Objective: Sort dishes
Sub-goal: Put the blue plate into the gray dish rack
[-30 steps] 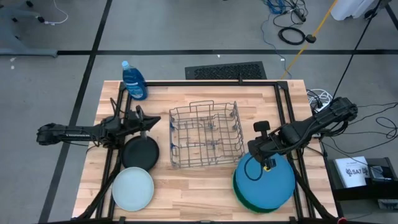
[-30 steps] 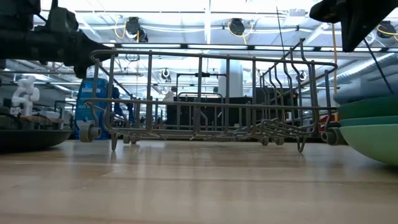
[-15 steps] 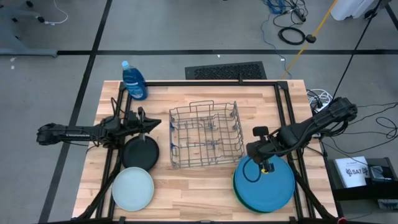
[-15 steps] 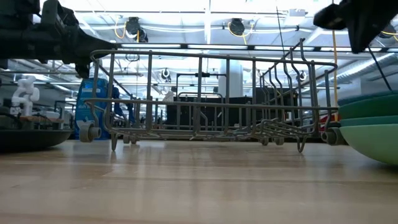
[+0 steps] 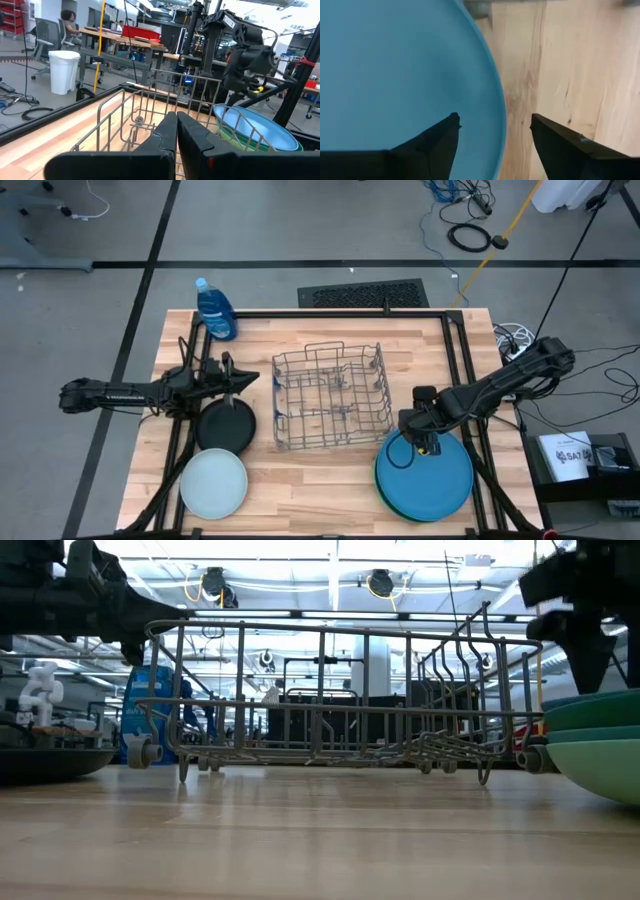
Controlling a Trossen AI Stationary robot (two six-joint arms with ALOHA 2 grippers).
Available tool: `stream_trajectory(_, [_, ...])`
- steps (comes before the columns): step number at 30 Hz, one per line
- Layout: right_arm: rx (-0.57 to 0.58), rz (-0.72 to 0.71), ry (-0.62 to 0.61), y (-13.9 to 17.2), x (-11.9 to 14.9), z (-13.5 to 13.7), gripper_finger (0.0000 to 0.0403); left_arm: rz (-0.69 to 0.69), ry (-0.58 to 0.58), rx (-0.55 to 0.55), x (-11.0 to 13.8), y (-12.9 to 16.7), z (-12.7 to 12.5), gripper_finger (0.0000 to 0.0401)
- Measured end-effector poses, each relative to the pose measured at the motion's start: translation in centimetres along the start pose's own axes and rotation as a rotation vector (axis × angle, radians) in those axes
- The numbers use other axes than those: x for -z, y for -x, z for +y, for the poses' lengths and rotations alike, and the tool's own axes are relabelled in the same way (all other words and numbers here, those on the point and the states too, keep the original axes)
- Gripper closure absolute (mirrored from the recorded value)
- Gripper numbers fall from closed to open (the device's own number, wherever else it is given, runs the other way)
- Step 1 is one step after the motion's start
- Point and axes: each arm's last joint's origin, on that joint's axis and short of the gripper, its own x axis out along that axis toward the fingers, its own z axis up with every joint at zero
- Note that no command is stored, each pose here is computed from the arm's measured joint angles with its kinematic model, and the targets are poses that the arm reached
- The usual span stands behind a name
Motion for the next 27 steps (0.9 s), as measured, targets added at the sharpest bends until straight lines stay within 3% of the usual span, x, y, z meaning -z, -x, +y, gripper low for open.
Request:
stream_trajectory(10, [-0.060, 0.037, 0.008, -2.0, 0.2, -1.0, 0.0217, 0.001, 0.000, 0.000, 0.0, 0.0, 0.0, 0.0388])
stream_trajectory(21, [-0.069, 0.026, 0.044, -2.1, -0.1, -1.7, 0.0385, 0.002, 0.000, -0.001, 0.0, 0.0, 0.0, 0.0388])
stream_trajectory(27, [-0.062, 0.026, 0.051, -2.1, -0.1, -1.7, 0.0399, 0.001, -0.001, 0.000, 0.0, 0.0, 0.0, 0.0388])
